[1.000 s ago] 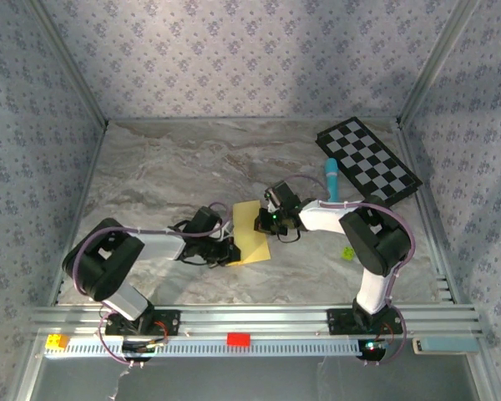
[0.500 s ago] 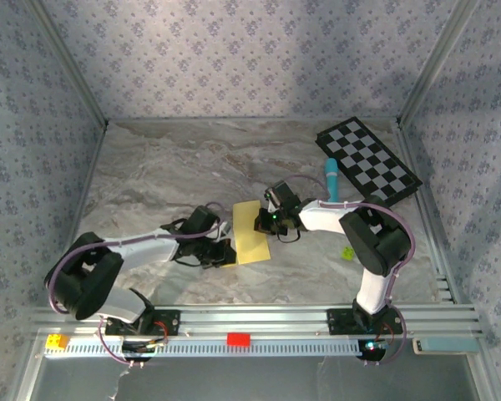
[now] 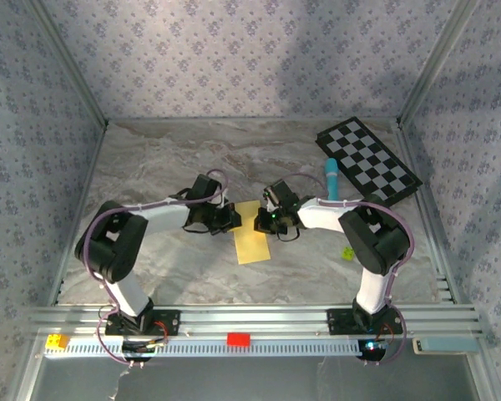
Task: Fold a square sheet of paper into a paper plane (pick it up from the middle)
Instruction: First fold the square sheet of paper in half at the center of the table.
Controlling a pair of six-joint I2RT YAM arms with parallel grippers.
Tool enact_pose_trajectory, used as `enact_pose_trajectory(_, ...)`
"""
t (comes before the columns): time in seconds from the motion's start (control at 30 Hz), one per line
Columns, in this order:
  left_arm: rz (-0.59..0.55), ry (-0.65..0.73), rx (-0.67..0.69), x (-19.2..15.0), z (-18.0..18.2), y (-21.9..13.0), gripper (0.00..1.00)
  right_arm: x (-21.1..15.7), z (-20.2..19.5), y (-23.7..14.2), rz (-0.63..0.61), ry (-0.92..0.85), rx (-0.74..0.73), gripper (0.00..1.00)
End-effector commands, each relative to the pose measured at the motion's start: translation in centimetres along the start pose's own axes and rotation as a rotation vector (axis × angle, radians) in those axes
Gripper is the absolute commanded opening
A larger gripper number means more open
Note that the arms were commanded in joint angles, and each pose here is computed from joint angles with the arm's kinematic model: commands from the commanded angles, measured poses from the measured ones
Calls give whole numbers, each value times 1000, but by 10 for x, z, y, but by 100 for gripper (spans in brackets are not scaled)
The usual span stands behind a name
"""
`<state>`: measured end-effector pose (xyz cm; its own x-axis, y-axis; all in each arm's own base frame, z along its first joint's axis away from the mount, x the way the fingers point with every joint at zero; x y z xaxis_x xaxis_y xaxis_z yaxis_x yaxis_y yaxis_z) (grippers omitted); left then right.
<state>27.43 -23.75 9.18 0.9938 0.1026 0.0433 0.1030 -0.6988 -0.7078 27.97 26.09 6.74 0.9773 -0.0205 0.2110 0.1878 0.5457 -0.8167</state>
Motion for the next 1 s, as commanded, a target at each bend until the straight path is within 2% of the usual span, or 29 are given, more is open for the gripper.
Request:
enact_pose_trajectory(0.0, -12, 44, -15, 12, -5, 3, 1, -43, -55, 13, 173, 63, -242, 0)
enact_pose_trajectory(0.17, -1, 31, 35, 17, 17, 9, 1, -44, -56, 13, 170, 63, -252, 0)
enact_pose_trajectory(0.4, 58, -13, 79, 4, 49, 26, 0, -46, -57, 14, 169, 67, -259, 0)
enact_pose_trajectory(0.53, 25, -31, 62, 10, 42, 17, 0, -48, -58, 13, 168, 72, -264, 0)
enact_pose_trajectory(0.73, 1, 18, 26, 27, 11, -1, 2, -47, -58, 13, 165, 72, -262, 0)
enact_pose_trajectory(0.97, 3, 24, 18, 42, 7, 5, 2, -48, -58, 13, 166, 72, -262, 0)
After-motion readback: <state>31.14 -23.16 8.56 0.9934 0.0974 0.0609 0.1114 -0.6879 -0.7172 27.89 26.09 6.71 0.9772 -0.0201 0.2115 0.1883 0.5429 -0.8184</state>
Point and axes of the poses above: each hand's point on the last joint's axis, 136 mm out from that joint toward the fingers, its own y axis out along the fingers, its own z axis along the line the jaws close on, x = y × z, the point moved 6 cm from there along -y, back along the fingers, and after that the axes turned 2 degrees about -y, right-handed, at the moved point
